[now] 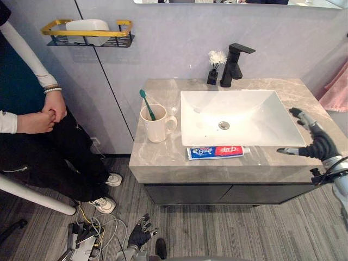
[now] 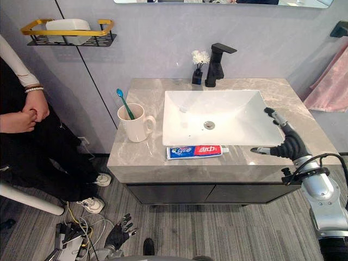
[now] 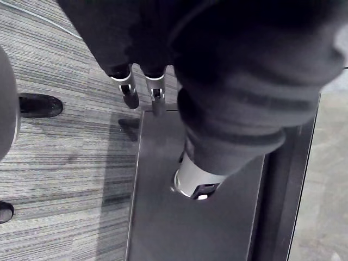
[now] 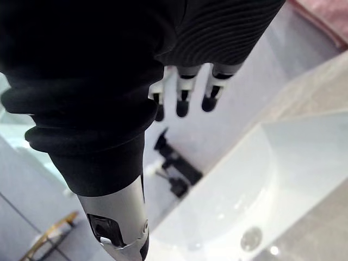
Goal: Organize washtable
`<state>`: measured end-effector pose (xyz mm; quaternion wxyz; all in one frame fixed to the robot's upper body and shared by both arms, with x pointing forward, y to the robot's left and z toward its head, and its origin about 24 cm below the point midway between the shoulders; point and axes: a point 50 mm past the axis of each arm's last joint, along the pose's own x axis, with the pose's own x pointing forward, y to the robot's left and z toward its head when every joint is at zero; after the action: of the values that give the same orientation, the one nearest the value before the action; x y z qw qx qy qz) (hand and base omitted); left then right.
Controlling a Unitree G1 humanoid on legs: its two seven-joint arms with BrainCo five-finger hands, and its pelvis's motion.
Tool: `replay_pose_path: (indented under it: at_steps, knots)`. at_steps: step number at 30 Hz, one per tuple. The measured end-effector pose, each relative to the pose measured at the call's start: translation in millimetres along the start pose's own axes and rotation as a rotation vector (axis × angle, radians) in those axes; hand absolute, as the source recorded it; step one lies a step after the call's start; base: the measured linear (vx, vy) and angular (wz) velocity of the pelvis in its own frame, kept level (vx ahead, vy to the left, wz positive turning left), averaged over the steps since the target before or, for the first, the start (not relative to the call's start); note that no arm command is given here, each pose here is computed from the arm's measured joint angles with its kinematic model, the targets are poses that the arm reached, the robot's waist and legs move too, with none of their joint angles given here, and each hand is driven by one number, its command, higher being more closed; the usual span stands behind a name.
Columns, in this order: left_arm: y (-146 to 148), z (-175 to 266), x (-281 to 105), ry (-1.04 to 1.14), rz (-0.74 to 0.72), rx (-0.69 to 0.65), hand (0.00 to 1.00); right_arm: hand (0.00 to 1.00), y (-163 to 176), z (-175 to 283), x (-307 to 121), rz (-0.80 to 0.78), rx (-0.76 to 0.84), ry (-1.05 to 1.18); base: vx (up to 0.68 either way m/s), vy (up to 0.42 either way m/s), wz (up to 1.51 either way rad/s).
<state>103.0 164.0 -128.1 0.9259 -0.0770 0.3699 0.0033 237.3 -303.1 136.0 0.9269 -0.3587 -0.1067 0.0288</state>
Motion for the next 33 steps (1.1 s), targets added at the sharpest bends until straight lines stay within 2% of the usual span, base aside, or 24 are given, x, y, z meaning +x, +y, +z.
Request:
replay_pose_path:
  at_steps: [7,15,33]
  knots:
    - [-1,4,2,-0.005,-0.037,0.035,0.00,0.00,29,-6,6,0.154,0.009,0.023,-0.03,0.016,0.11]
    - [0,8,4,-0.013,-0.043,0.051,0.00,0.00,46,-9,10,0.243,-0.013,0.031,-0.01,0.007,0.08]
    - [1,17,7,-0.051,-0.046,0.066,0.00,0.00,46,-3,19,0.242,0.006,0.011,0.00,0.001,0.00]
